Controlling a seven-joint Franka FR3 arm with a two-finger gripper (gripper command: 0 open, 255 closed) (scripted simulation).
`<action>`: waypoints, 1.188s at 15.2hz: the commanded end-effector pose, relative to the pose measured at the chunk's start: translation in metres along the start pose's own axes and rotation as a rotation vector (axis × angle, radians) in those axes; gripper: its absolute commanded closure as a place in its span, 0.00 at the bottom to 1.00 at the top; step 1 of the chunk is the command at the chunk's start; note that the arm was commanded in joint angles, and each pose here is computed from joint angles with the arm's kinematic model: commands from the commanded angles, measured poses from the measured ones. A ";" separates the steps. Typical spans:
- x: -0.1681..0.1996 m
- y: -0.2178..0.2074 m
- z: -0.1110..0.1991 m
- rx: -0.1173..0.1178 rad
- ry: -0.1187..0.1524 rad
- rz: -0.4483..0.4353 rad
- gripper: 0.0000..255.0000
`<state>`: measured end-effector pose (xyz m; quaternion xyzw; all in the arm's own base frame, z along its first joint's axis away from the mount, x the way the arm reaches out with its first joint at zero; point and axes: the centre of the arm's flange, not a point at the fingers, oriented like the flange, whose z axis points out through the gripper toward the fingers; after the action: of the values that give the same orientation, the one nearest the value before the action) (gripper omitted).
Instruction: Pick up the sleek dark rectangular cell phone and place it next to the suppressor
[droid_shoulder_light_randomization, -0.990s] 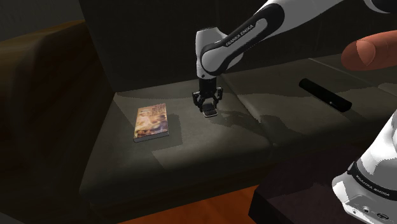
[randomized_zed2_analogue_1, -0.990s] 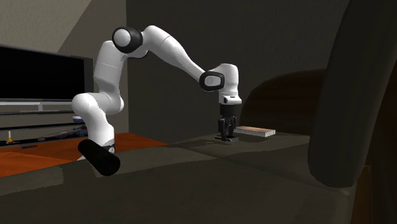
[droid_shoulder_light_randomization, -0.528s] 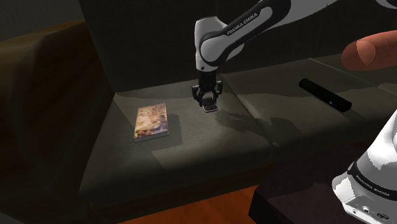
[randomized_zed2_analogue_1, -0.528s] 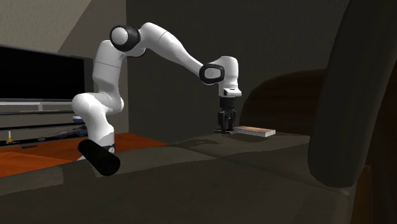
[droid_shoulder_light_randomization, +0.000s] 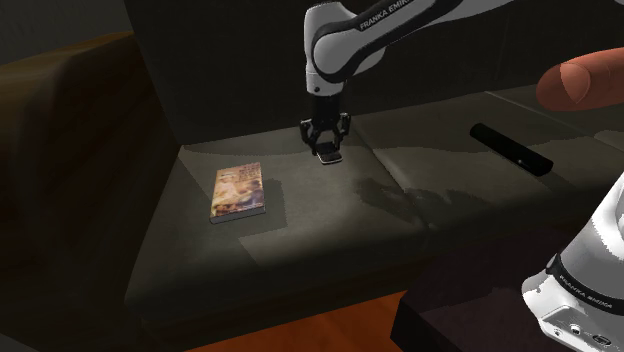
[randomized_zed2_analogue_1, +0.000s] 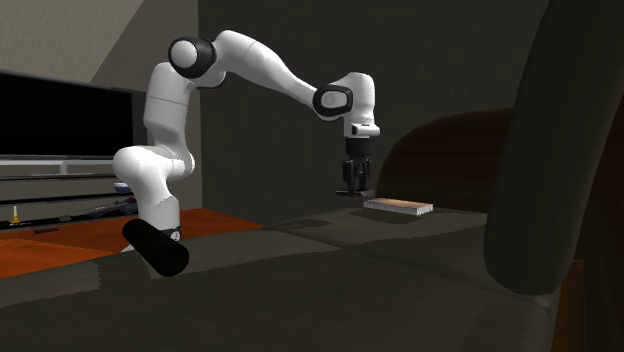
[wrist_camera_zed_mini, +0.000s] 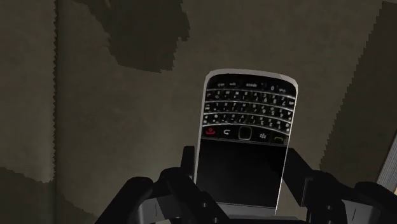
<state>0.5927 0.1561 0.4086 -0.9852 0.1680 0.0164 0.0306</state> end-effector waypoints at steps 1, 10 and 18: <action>0.000 0.000 -0.012 0.000 0.000 0.000 1.00; -0.001 0.024 -0.049 0.000 0.000 0.000 1.00; 0.002 0.130 -0.054 0.000 0.000 0.000 1.00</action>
<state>0.5583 0.0436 0.4583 -0.9851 0.1687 0.0167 0.0304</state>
